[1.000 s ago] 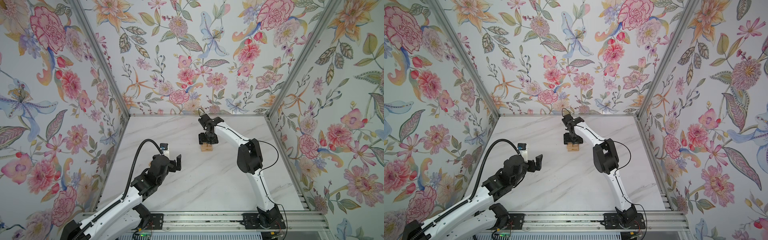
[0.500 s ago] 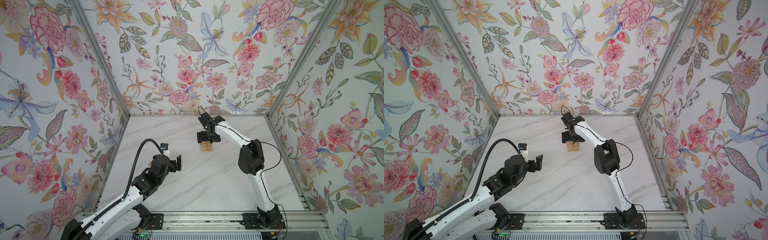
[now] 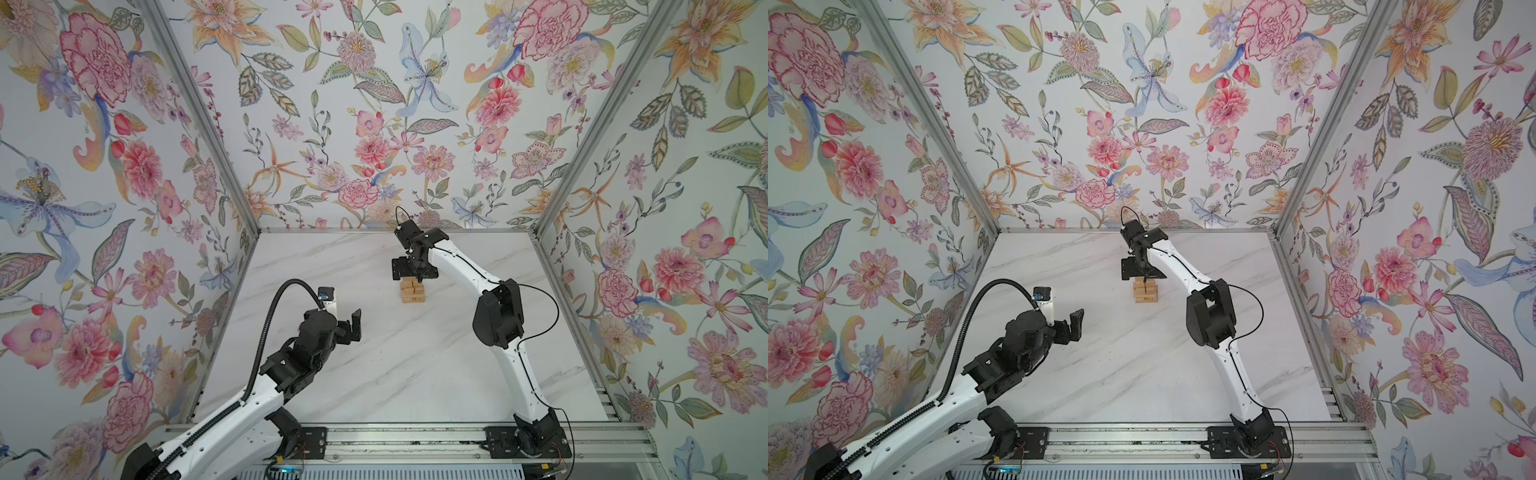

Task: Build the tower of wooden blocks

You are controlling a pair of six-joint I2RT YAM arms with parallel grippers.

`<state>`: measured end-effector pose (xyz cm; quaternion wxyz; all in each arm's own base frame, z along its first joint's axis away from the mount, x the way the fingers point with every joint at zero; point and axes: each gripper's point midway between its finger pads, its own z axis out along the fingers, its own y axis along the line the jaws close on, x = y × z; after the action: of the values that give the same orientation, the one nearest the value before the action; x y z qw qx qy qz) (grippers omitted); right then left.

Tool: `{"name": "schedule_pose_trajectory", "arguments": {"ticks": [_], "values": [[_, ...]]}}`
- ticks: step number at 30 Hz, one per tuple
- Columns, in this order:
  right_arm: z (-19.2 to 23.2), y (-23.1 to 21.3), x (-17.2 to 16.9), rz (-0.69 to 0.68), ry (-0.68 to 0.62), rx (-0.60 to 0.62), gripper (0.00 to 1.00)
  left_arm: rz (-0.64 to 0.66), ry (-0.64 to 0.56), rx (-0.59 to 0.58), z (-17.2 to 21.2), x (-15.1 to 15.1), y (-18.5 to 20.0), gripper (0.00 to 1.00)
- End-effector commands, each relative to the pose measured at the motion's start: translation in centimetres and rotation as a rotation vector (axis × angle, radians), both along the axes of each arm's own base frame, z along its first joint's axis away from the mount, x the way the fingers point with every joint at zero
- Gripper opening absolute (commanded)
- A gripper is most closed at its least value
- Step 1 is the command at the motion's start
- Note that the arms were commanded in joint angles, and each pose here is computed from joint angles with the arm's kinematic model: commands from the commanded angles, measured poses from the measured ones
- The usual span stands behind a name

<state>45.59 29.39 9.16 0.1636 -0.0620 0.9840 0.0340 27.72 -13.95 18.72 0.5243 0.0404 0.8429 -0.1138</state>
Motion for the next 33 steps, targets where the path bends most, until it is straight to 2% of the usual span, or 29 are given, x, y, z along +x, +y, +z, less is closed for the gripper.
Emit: {"name": "schedule_pose_trajectory", "arguments": {"ticks": [1,33], "values": [[-1.1,0.0,-0.3,-0.007,0.026,-0.028,0.99,0.009,0.018,0.018,-1.0,0.1,0.5,0.99],[-3.4,-0.8,0.0,-0.012,0.059,-0.068,0.98,0.014,0.033,0.013,-1.5,0.4,0.8,0.99]]}}
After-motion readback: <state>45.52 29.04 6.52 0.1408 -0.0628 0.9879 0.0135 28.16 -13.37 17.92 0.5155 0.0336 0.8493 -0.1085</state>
